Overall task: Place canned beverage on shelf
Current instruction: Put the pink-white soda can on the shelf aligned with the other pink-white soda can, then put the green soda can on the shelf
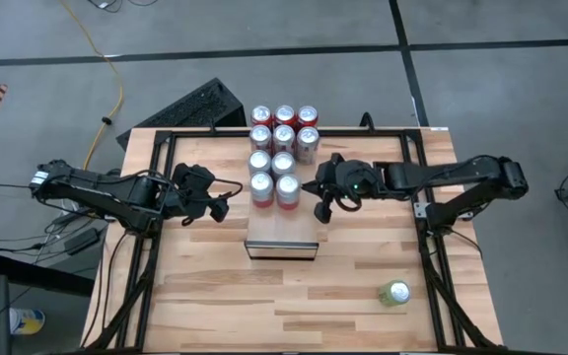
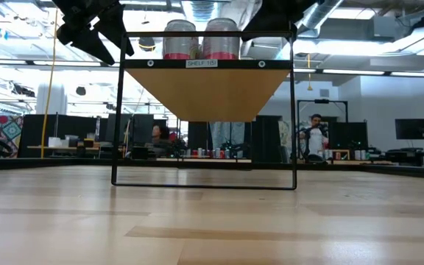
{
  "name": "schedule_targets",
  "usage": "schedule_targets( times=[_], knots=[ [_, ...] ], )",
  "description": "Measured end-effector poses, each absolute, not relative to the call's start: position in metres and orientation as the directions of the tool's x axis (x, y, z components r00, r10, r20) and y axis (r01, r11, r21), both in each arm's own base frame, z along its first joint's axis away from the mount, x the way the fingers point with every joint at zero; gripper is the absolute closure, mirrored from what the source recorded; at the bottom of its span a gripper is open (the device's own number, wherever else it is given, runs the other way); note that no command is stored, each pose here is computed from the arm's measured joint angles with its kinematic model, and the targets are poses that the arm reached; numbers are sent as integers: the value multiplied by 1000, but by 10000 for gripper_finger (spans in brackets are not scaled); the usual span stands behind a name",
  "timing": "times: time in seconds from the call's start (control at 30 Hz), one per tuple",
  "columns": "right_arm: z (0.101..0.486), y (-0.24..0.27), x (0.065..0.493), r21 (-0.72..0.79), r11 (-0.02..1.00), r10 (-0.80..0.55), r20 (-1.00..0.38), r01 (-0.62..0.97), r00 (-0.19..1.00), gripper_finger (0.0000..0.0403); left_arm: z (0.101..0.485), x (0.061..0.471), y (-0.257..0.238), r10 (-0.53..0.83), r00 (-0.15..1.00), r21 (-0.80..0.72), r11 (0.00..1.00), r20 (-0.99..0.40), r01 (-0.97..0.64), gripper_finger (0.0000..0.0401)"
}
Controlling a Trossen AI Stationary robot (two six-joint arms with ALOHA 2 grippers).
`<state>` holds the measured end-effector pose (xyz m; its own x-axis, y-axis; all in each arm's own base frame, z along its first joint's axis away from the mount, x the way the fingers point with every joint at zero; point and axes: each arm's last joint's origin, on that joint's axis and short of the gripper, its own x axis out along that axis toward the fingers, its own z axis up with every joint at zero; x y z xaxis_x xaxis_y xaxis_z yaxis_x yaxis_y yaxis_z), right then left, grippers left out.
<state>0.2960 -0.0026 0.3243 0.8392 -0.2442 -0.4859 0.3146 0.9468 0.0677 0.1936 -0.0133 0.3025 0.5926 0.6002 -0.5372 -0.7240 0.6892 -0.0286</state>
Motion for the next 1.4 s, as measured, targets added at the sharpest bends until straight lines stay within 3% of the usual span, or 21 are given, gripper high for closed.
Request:
schedule_targets(
  times=[1.1, 1.4],
  knots=[
    [313, 10, 312, 122, 959, -169, -483, 257, 859, 403, 303, 194, -13, 601, 593, -30, 688, -535, -725, 38],
    [329, 31, 275, 209, 949, -69, -591, 236, 803, 403, 303, 194, -13, 600, 594, -31, 689, -536, -724, 38]
  ],
)
